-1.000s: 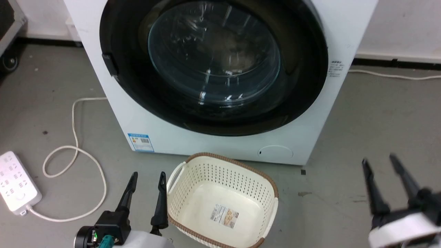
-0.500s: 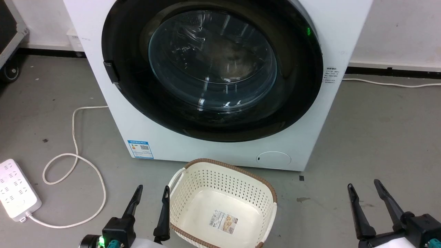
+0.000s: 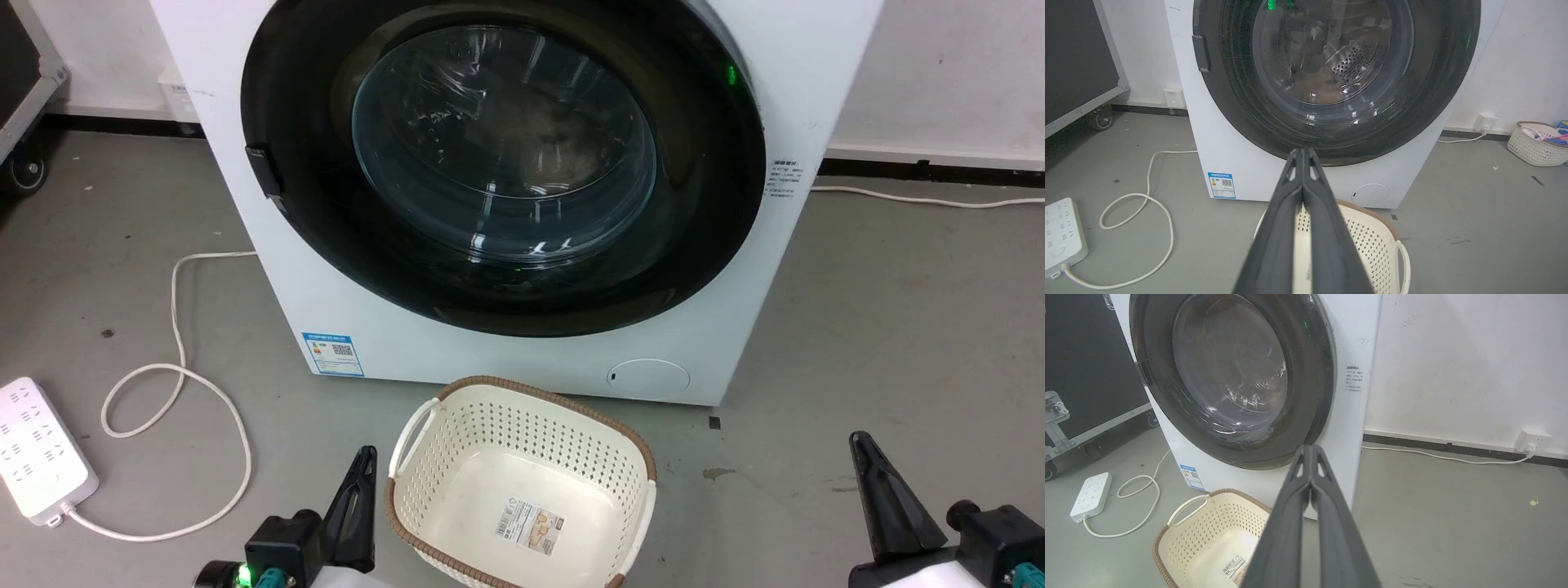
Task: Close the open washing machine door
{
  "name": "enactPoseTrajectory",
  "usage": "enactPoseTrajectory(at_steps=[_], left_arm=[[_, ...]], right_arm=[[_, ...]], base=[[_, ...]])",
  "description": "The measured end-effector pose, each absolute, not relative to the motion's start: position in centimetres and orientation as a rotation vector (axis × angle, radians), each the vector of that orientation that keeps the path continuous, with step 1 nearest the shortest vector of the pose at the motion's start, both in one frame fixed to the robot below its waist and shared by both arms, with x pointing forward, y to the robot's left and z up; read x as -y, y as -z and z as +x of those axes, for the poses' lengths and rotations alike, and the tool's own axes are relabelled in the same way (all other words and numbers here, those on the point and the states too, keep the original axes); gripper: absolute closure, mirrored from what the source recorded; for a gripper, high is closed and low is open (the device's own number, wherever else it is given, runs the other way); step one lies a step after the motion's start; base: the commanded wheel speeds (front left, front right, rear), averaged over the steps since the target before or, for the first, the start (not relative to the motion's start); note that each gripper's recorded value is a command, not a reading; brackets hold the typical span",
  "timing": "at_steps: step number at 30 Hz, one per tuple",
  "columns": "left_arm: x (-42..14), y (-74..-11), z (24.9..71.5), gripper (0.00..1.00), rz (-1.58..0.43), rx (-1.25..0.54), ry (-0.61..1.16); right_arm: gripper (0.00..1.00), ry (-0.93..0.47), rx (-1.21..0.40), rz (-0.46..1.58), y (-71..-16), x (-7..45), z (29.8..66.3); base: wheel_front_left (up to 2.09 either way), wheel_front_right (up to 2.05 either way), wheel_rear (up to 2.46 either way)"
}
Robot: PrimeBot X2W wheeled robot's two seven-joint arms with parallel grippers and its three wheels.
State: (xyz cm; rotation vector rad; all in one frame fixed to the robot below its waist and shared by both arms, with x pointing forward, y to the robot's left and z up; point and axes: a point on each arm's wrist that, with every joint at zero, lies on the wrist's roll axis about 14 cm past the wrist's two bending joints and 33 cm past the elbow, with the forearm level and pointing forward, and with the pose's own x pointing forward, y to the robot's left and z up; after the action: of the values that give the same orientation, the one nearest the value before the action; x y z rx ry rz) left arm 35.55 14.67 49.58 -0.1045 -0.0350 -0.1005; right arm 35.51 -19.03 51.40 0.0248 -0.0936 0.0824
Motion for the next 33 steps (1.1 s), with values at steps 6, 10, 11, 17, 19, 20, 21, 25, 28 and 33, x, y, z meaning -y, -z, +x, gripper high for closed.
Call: enactPoseTrajectory(at_steps=[6,10,11,17,19,20,21,25,28,33], left_arm=[[-14.77,-49.74,35.64,1.00,-0.095,0.032,0.099],[-14.87,-49.80,35.68,1.00,-0.088,0.030,0.097],[-14.91,-49.81,35.70,1.00,-0.086,0.030,0.096],[-15.12,-49.93,35.78,1.00,-0.081,0.025,0.089],[-15.13,-49.98,35.80,1.00,-0.076,0.026,0.089],[-15.16,-50.01,35.81,1.00,-0.076,0.027,0.088],[-15.19,-50.02,35.82,1.00,-0.076,0.025,0.087],[-15.23,-50.04,35.86,1.00,-0.072,0.020,0.086],[-15.32,-50.12,35.90,1.00,-0.066,0.021,0.082],[-15.40,-50.23,35.95,1.00,-0.063,0.018,0.080]], right_arm=[[1.00,-0.085,0.080,0.019,-51.25,18.91,35.53],[1.00,-0.087,0.075,0.019,-51.21,18.80,35.54],[1.00,-0.088,0.075,0.017,-51.23,18.78,35.54],[1.00,-0.091,0.067,0.013,-51.22,18.63,35.57],[1.00,-0.092,0.066,0.013,-51.25,18.57,35.62],[1.00,-0.093,0.067,0.012,-51.30,18.52,35.65],[1.00,-0.094,0.068,0.009,-51.32,18.48,35.66],[1.00,-0.096,0.060,0.009,-51.27,18.37,35.70],[1.00,-0.097,0.057,0.009,-51.32,18.26,35.77],[1.00,-0.099,0.048,0.007,-51.23,18.16,35.77]], base=[[0.00,0.00,0.00],[0.00,0.00,0.00],[0.00,0.00,0.00],[0.00,0.00,0.00],[0.00,0.00,0.00],[0.00,0.00,0.00],[0.00,0.00,0.00],[0.00,0.00,0.00],[0.00,0.00,0.00],[0.00,0.00,0.00]])
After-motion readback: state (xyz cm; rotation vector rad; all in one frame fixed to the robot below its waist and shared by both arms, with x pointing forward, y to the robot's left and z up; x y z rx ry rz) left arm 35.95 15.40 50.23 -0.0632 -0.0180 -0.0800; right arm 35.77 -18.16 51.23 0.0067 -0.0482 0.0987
